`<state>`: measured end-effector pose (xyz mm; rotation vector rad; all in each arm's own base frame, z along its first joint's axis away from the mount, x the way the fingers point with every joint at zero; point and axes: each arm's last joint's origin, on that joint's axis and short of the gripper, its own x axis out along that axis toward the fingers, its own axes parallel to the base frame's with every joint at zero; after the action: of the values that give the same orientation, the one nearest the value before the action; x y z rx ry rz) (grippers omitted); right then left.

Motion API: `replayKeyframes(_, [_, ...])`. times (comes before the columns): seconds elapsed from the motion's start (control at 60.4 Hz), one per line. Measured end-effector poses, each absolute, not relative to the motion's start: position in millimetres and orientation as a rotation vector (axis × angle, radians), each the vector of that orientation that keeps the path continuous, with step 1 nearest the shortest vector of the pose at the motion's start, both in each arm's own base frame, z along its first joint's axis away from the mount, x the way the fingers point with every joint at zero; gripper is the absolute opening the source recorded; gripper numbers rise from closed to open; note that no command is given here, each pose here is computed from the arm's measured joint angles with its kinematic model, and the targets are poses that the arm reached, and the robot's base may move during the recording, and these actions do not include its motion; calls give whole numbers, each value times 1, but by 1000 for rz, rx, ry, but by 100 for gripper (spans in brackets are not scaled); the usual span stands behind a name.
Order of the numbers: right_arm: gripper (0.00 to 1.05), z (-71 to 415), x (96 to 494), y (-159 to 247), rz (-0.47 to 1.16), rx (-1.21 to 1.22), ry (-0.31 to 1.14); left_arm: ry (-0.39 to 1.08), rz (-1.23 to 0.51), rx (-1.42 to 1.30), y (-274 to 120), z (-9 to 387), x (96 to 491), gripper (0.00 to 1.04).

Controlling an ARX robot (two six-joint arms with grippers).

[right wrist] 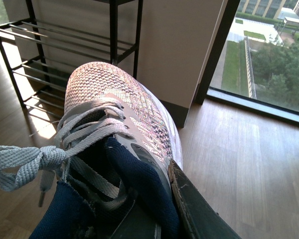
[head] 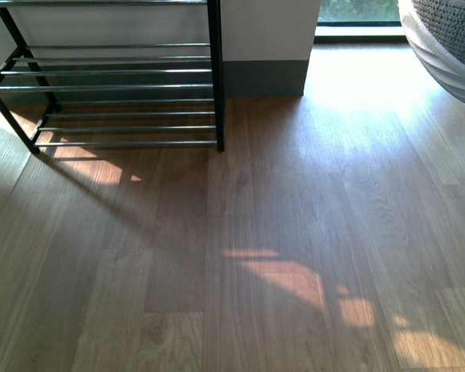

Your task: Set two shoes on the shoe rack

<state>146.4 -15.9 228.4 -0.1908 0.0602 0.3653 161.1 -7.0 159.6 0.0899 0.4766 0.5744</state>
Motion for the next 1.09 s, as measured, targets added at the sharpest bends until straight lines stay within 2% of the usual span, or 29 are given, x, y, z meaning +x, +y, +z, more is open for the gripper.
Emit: replayKeyframes(1.093, [1, 228, 146, -15, 378, -189, 60, 481, 579, 93, -7, 159, 161, 1])
